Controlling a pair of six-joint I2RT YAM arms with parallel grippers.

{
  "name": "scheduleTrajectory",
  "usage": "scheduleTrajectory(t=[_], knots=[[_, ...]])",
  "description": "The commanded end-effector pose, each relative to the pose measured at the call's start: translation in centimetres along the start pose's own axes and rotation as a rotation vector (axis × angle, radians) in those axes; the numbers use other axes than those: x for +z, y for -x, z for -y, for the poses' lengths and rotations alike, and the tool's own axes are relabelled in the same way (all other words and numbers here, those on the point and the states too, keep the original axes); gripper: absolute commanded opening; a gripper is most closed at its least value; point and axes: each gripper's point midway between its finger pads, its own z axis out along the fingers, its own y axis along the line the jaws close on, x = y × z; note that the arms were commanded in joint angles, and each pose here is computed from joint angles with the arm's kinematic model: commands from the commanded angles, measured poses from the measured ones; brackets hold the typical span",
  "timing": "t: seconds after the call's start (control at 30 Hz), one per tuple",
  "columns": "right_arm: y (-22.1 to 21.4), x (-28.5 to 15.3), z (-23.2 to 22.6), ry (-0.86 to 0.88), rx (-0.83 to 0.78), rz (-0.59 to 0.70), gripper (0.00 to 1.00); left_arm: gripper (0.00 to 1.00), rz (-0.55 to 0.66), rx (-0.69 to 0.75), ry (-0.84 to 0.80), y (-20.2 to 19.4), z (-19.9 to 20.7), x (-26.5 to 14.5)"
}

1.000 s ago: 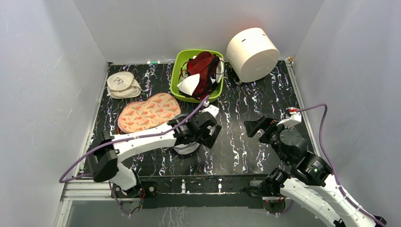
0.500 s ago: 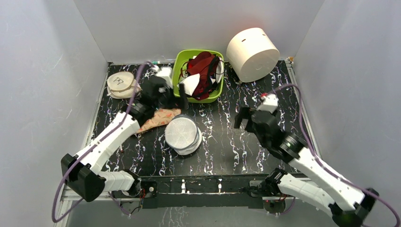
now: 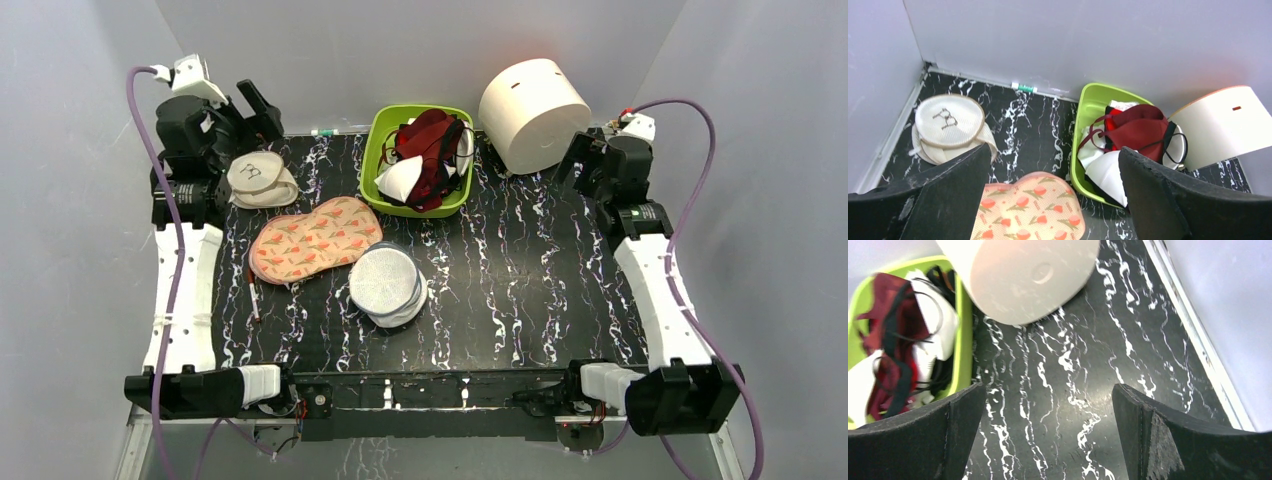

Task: Unzip the laundry bag and remove the bra
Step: Reset both arms

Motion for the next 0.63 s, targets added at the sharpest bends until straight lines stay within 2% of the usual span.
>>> scheduleTrajectory(t=[0.0, 0.17, 0.27, 0.3, 0.37, 0.4, 0.47, 0.6], knots=[[9.2, -7.1, -2.7, 0.154, -0.076, 0.293, 0.98, 0.98, 0.125, 0.073, -0.009, 4.8, 0.9, -4.1], [14.9, -16.0, -3.8, 0.264, -0.15, 0.546, 0.98, 0.98, 0.201, 0.123, -0.072, 7.7, 3.3, -7.5], [16.1, -18.8, -4.1, 0.293, -0.147, 0.604, 0.98, 0.98, 0.244, 0.212, -0.176, 7.8, 6.4, -9.3], [16.2, -19.3, -4.2, 0.302, -0.139, 0.612, 0.98, 0.98, 0.287, 0.265, -0.22, 7.8, 8.0, -10.8], [16.2, -19.6, -4.2, 0.31, -0.125, 0.621, 0.98, 0.98, 0.371, 0.302, -0.156, 8.7, 7.3, -13.5], [16.4, -19.8, -4.2, 0.312, -0.116, 0.629, 0.98, 0.98, 0.377, 0.314, -0.121, 8.9, 6.7, -14.2], [16.7, -20.6, -4.0, 0.313, -0.096, 0.663, 0.98, 0.98, 0.368, 0.317, -0.125, 8.4, 6.7, -14.1], [15.9, -20.3, -3.6, 0.299, -0.082, 0.644, 0.98, 0.98, 0.342, 0.302, -0.144, 7.9, 7.4, -13.1]])
